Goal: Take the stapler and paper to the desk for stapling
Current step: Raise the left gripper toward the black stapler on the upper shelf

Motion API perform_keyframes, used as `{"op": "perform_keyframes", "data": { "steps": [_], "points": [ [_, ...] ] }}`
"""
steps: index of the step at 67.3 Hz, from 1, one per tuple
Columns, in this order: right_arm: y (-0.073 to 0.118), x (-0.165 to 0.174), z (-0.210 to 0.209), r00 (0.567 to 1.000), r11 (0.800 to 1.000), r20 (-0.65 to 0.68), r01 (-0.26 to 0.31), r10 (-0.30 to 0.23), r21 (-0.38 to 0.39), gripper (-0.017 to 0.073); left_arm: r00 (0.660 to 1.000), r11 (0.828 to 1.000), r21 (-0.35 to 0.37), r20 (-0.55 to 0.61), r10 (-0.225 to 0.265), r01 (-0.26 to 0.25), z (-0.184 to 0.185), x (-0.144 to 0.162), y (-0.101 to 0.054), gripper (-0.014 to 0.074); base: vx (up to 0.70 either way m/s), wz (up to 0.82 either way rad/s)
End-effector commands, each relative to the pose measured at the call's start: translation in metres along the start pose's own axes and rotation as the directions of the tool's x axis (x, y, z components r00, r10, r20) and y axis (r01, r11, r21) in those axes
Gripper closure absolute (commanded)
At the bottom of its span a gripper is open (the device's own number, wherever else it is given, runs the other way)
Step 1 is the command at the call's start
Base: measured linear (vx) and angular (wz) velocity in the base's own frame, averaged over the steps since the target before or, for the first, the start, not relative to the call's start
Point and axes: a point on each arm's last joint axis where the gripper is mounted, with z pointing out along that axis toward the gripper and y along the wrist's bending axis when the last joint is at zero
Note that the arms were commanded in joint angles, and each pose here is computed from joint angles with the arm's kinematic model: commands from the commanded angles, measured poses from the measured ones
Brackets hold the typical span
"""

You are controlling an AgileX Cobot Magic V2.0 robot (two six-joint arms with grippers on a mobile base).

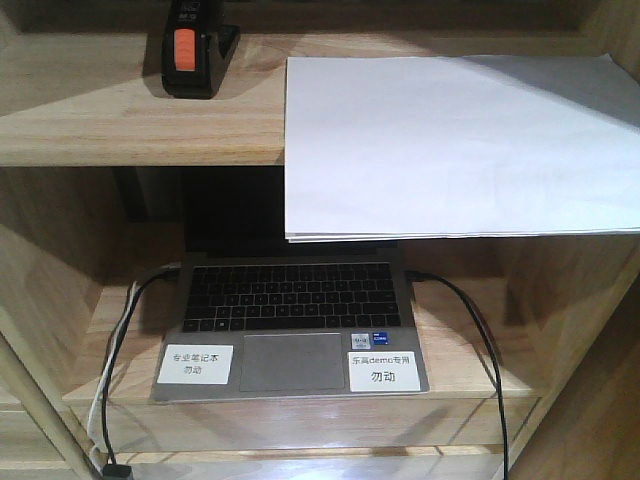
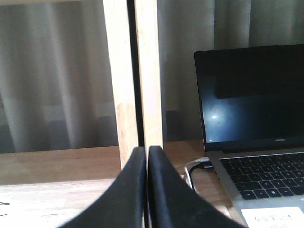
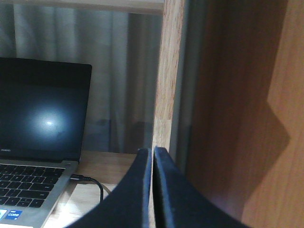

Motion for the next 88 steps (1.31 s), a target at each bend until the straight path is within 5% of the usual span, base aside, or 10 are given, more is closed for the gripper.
{"op": "perform_keyframes", "data": {
  "steps": [1, 36, 48, 64, 88],
  "points": [
    [-0.001, -0.005, 0.000, 0.998, 1.000, 0.068, 0.013, -0.014, 0.012, 0.0569, 0.997, 1.000, -0.001, 0.075, -0.011, 0.011, -0.001, -0.004, 0.000, 0.0600, 0.00, 0.00],
    [-0.001, -0.005, 0.000, 0.998, 1.000, 0.068, 0.013, -0.014, 0.012, 0.0569, 0.989, 1.000, -0.003, 0.148, -0.011, 0.011, -0.002, -0.011, 0.000, 0.0600, 0.00, 0.00],
    [-0.001, -0.005, -0.001, 0.998, 1.000, 0.069, 0.013, -0.014, 0.012, 0.0569, 0.937, 1.000, -0.008, 0.348, -0.011, 0.014, -0.007, -0.035, 0.001, 0.0600, 0.00, 0.00],
    [-0.001, -0.005, -0.001, 0.998, 1.000, 0.069, 0.013, -0.014, 0.012, 0.0569, 0.890, 1.000, -0.013, 0.456, -0.005, 0.013, -0.024, -0.091, 0.004, 0.0600, 0.00, 0.00],
    [-0.001, -0.005, -0.001, 0.998, 1.000, 0.069, 0.013, -0.014, 0.012, 0.0569, 0.991, 1.000, -0.002, 0.131, -0.017, 0.018, -0.005, -0.157, 0.007, 0.0600, 0.00, 0.00]
  ]
}}
